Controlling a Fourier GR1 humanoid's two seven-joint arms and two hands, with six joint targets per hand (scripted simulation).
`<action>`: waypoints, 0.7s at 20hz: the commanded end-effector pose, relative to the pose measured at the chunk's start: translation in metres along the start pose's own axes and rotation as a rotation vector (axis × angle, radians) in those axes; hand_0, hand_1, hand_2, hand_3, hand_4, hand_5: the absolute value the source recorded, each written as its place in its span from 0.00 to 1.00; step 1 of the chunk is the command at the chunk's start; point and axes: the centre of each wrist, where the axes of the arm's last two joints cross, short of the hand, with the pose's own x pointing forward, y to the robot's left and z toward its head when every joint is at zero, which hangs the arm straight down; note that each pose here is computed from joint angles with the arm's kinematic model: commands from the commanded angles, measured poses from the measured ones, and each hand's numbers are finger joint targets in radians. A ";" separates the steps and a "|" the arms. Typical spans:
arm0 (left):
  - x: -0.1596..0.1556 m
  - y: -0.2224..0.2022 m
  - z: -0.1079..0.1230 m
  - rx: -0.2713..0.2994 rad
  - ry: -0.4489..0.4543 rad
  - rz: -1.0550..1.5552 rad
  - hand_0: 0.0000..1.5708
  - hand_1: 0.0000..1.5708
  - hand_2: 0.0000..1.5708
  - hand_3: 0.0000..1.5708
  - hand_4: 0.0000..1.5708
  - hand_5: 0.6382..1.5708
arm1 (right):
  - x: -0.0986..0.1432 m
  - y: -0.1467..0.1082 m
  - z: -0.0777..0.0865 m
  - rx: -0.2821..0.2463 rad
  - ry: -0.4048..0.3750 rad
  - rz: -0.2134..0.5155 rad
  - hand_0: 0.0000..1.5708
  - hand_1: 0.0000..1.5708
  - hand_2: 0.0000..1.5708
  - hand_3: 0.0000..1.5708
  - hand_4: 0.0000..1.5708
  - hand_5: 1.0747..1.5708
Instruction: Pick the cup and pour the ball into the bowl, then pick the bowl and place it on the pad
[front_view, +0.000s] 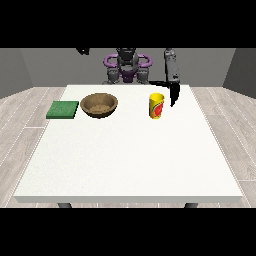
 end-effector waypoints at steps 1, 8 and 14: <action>-0.011 0.035 0.013 0.069 0.023 -0.016 0.00 0.00 0.00 0.00 0.00 0.84 | 0.011 -0.022 0.018 0.052 -0.007 -0.004 0.00 0.00 0.00 0.00 0.00 0.99; -0.023 0.028 -0.003 0.124 -0.023 -0.011 0.00 0.00 0.00 0.00 0.00 0.85 | 0.030 -0.033 0.022 0.070 -0.071 0.001 0.00 0.00 0.00 0.00 0.00 0.99; -0.029 0.042 0.003 0.123 -0.017 -0.043 0.00 0.00 0.00 0.00 0.00 0.83 | 0.044 -0.055 0.031 0.042 -0.090 0.031 0.00 0.00 0.00 0.00 0.00 0.99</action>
